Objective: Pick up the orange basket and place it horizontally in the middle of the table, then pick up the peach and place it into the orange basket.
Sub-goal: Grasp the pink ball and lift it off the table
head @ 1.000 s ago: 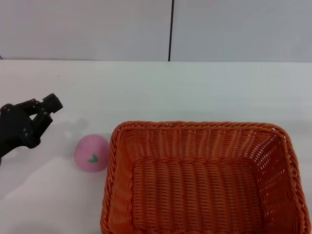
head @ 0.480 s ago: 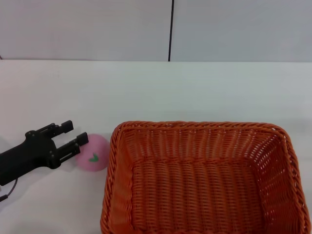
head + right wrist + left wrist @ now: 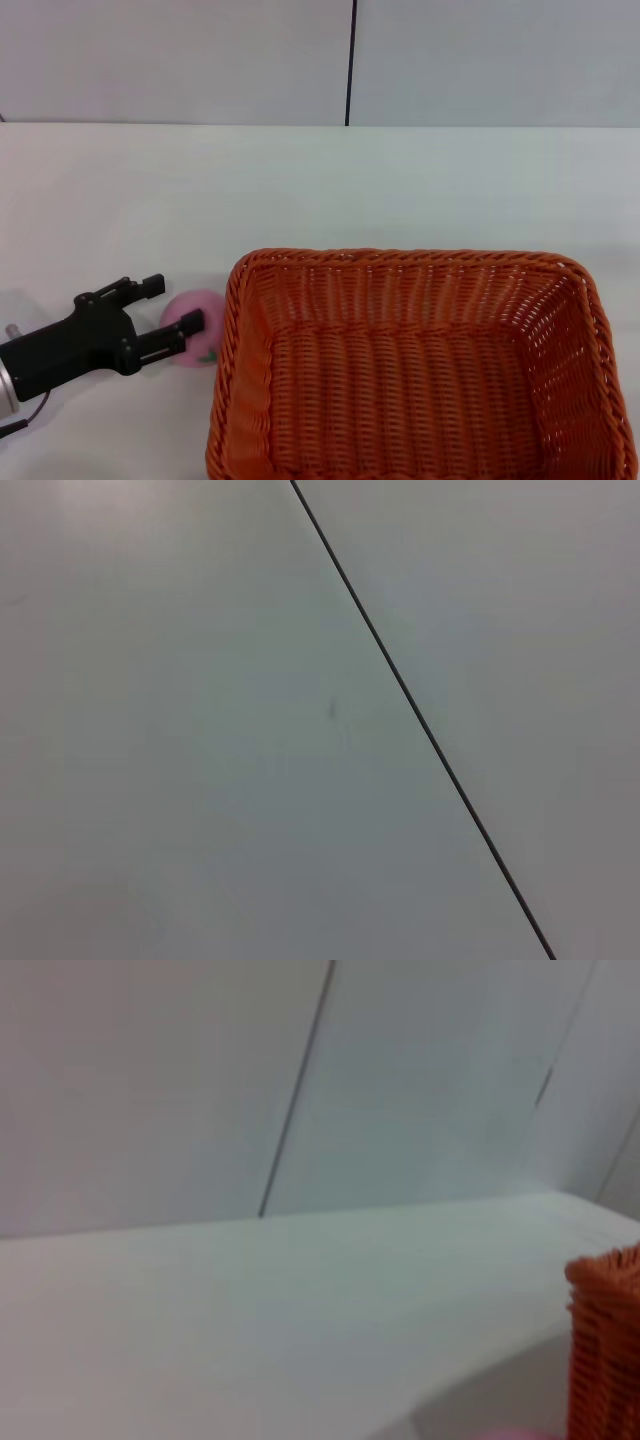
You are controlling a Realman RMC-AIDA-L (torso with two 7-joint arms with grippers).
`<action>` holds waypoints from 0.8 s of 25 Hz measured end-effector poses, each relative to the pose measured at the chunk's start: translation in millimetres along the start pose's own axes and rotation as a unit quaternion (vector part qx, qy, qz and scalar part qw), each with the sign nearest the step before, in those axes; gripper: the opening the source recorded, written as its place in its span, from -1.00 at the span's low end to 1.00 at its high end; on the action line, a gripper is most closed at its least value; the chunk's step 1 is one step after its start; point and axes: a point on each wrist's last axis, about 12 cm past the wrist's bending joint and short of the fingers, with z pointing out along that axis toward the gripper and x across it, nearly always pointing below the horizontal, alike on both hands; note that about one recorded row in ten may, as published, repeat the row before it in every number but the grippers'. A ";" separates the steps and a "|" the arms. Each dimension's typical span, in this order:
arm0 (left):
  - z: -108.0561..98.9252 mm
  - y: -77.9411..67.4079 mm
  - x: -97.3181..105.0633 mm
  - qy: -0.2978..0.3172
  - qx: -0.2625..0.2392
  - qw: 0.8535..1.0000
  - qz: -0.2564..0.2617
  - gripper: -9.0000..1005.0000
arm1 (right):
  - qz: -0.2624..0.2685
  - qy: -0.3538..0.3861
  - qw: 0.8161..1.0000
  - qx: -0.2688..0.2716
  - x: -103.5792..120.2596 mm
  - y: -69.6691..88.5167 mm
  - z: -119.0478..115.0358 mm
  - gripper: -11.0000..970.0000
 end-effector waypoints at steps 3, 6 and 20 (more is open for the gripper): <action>3.6 -1.3 2.8 0.019 0.008 1.000 0.001 0.58 | 0.000 -0.001 1.000 -0.001 -0.5 0.2 -1.2 -0.01; 4.8 -2.2 4.0 0.026 0.011 1.000 0.000 0.61 | 0.000 -0.001 1.000 0.000 -0.7 0.2 -1.8 -0.01; 4.0 -3.4 4.6 0.034 0.020 0.999 -0.006 0.37 | 0.000 -0.003 1.000 -0.001 -1.0 0.2 -1.5 -0.01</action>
